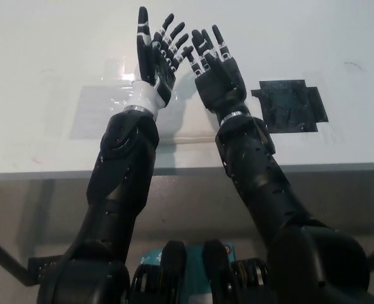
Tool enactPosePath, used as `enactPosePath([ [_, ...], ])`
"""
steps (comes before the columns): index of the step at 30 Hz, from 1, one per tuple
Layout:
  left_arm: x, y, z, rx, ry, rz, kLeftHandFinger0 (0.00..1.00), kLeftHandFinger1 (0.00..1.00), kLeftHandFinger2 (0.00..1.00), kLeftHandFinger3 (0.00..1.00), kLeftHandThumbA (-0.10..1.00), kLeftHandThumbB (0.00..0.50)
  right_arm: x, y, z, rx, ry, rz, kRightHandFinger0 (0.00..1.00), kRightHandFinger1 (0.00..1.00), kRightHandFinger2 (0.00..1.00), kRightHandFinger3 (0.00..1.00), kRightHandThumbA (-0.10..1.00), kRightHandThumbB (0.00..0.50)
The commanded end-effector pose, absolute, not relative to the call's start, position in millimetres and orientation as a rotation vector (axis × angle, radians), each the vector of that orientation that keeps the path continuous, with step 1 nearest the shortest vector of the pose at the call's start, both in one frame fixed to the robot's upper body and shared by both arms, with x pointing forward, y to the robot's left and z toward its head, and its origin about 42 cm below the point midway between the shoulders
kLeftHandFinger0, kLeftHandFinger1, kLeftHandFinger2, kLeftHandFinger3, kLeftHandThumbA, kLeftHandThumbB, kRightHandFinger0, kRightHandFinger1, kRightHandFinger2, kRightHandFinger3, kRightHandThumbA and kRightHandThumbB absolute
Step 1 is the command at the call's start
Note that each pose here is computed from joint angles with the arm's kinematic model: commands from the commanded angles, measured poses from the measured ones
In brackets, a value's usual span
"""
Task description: A stack of napkins is kept in the middle of the table close to the robot and the robot places both its hands sideways on the stack. Then it moves its hands away from each other while pressing down on the napkins to make them smooth
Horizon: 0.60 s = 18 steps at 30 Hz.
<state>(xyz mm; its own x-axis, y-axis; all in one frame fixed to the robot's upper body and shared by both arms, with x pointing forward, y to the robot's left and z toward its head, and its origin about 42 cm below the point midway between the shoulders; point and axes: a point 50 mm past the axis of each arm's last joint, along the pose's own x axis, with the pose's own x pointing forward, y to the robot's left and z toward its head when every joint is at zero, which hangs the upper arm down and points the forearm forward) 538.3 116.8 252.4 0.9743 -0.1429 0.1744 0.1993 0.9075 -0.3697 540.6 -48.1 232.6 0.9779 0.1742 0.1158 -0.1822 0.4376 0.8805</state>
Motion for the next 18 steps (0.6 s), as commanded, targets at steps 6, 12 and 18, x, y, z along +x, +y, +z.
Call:
enactPosePath([
  [6,550.5,109.0,295.5,-0.347,-0.283,-0.197,1.0,1.0,1.0,1.0,1.0,0.358,555.9,-67.1,267.2,0.978,-0.16,0.218,1.0,1.0,1.0,1.0,1.0,0.366],
  [12,556.6,96.8,292.3,-0.337,-0.231,-0.195,1.0,1.0,1.0,1.0,1.0,0.356,556.5,-69.0,260.5,0.963,-0.128,0.189,1.0,1.0,1.0,1.0,1.0,0.358],
  [18,560.4,86.5,280.5,-0.314,-0.173,-0.167,1.0,1.0,1.0,1.0,1.0,0.351,554.3,-62.9,252.4,0.96,-0.071,0.177,1.0,1.0,1.0,1.0,1.0,0.347],
])
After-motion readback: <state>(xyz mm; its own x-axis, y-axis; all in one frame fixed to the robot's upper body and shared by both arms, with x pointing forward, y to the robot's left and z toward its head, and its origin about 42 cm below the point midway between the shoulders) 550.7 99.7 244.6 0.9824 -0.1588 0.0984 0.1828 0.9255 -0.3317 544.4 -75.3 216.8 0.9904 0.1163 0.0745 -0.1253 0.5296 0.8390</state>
